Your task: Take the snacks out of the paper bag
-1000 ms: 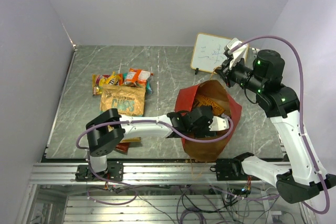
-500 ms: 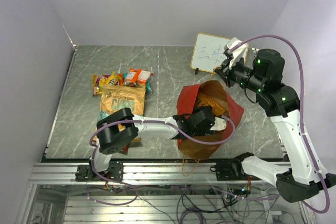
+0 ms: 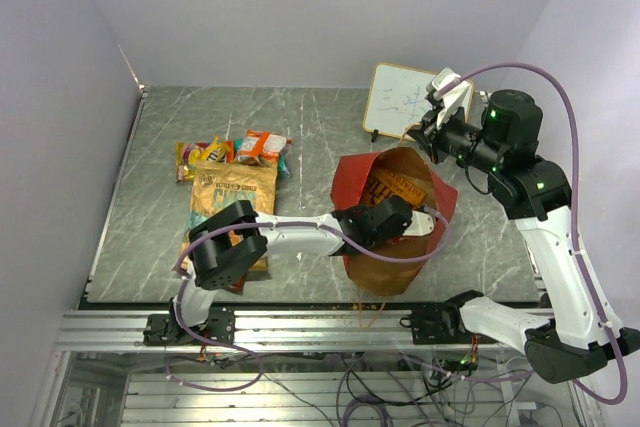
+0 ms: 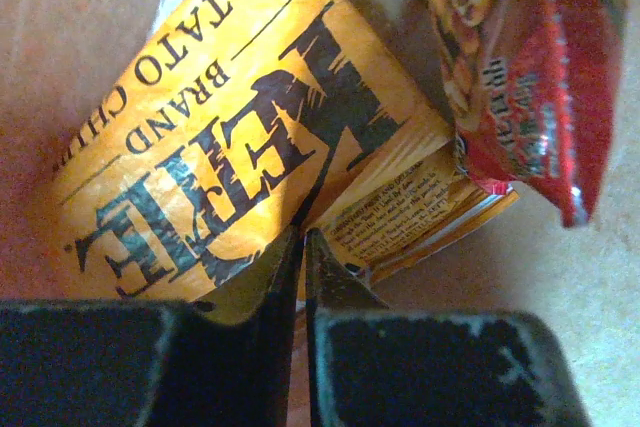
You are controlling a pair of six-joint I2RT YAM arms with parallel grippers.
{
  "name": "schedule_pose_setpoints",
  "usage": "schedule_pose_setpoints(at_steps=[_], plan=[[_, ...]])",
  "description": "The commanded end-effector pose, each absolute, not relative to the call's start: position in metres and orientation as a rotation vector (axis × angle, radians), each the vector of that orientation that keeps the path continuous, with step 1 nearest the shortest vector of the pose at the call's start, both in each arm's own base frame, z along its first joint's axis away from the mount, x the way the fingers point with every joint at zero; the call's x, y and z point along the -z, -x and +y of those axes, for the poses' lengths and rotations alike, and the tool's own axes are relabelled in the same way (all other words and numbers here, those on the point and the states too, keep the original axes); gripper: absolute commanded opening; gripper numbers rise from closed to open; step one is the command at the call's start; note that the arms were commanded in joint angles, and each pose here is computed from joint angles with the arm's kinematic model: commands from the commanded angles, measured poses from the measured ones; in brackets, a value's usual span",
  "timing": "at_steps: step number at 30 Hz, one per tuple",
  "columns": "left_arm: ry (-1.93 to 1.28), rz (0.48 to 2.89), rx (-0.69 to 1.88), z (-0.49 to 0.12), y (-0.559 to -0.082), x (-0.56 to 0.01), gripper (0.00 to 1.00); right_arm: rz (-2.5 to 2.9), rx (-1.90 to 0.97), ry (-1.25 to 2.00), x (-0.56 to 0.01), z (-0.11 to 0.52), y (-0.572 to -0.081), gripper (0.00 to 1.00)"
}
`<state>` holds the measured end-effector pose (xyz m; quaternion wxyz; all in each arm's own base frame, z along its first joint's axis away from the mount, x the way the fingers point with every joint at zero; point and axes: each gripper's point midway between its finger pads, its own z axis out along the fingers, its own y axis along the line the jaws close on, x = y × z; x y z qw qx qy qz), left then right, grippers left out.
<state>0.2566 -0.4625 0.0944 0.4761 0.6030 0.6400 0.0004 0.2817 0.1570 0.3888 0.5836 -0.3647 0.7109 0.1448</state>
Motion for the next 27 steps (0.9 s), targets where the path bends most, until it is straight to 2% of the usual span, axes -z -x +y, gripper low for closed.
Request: schedule_pose_setpoints(at_steps=[1, 3, 5, 27], plan=[[-1.407, 1.534, 0.049, -0.472, -0.259, -0.138, 0.15, 1.558, -0.342, 0.835, -0.420, 0.161, -0.283, 0.00], [-1.387, 1.531, 0.063, -0.471, -0.258, -0.150, 0.14, 1.560, -0.344, 0.834, -0.419, 0.161, -0.282, 0.00], [-1.360, 1.529, 0.080, -0.470, -0.258, -0.161, 0.07, 1.560, -0.343, 0.832, -0.418, 0.160, -0.282, 0.00], [-1.183, 1.460, 0.434, -0.458, -0.205, -0.303, 0.07, 1.569, -0.379, 0.808, -0.416, 0.166, -0.287, 0.00]])
